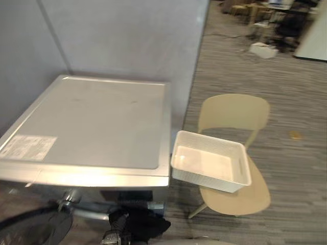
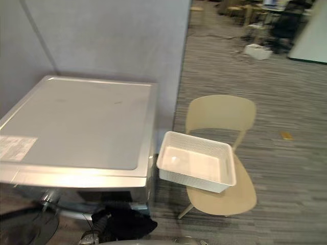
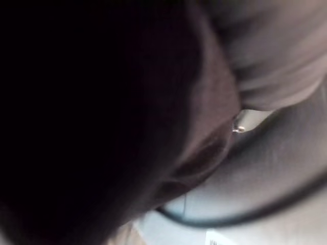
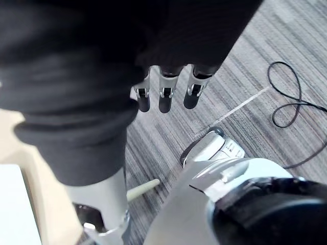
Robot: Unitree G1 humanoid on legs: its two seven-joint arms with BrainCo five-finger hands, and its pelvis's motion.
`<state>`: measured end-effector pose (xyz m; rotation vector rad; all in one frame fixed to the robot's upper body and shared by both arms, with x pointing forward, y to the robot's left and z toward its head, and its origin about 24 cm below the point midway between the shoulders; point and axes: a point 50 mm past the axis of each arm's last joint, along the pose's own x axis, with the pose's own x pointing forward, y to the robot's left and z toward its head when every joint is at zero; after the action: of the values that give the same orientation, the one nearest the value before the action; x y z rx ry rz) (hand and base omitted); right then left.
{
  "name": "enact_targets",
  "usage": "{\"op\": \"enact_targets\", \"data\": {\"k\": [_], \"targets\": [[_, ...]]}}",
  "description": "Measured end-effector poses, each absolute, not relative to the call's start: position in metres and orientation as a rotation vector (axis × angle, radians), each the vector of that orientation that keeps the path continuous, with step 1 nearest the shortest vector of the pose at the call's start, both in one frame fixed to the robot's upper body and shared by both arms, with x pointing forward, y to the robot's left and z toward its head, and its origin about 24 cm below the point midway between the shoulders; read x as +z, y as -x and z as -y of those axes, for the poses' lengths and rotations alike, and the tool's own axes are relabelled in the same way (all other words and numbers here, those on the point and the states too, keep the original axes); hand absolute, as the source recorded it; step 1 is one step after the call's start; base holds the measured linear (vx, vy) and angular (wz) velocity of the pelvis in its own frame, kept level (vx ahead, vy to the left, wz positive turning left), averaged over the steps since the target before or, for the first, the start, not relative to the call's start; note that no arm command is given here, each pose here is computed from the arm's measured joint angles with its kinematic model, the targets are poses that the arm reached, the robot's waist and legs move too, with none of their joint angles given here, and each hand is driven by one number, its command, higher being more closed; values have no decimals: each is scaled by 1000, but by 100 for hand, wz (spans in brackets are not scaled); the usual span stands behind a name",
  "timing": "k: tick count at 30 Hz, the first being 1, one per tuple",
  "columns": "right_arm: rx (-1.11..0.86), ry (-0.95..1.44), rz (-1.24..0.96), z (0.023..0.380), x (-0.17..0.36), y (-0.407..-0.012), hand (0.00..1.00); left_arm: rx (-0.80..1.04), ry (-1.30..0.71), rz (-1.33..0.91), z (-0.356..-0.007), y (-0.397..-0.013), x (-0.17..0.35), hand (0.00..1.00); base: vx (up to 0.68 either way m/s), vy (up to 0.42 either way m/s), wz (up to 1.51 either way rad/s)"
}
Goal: Pick up the laundry basket with both hands and put the clothes into the washing machine.
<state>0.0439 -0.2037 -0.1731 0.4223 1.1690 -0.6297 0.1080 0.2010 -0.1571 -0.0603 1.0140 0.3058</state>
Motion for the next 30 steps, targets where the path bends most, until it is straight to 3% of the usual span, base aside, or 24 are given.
{"op": "enact_targets", "data": {"k": [5, 10, 15, 19, 30], "targets": [[-698, -452, -979, 227, -160, -76, 0, 458, 149, -1004, -213, -93, -157, 100, -102, 54, 36], [-805, -478, -1014, 244, -162, -62, 0, 501, 153, -1037, -215, -81, -160, 100, -131, 372, -21], [-827, -528, -1148, 220, -173, -29, 0, 385, 18, -1037, -222, -88, -157, 100, -200, 558, 2], [-780, -521, -1148, 212, -173, -34, 0, 277, -89, -1058, -219, -87, -158, 100, -219, 412, -47], [-663, -466, -1090, 209, -169, -56, 0, 234, -81, -1107, -214, -80, -162, 100, -37, 63, -25]]}}
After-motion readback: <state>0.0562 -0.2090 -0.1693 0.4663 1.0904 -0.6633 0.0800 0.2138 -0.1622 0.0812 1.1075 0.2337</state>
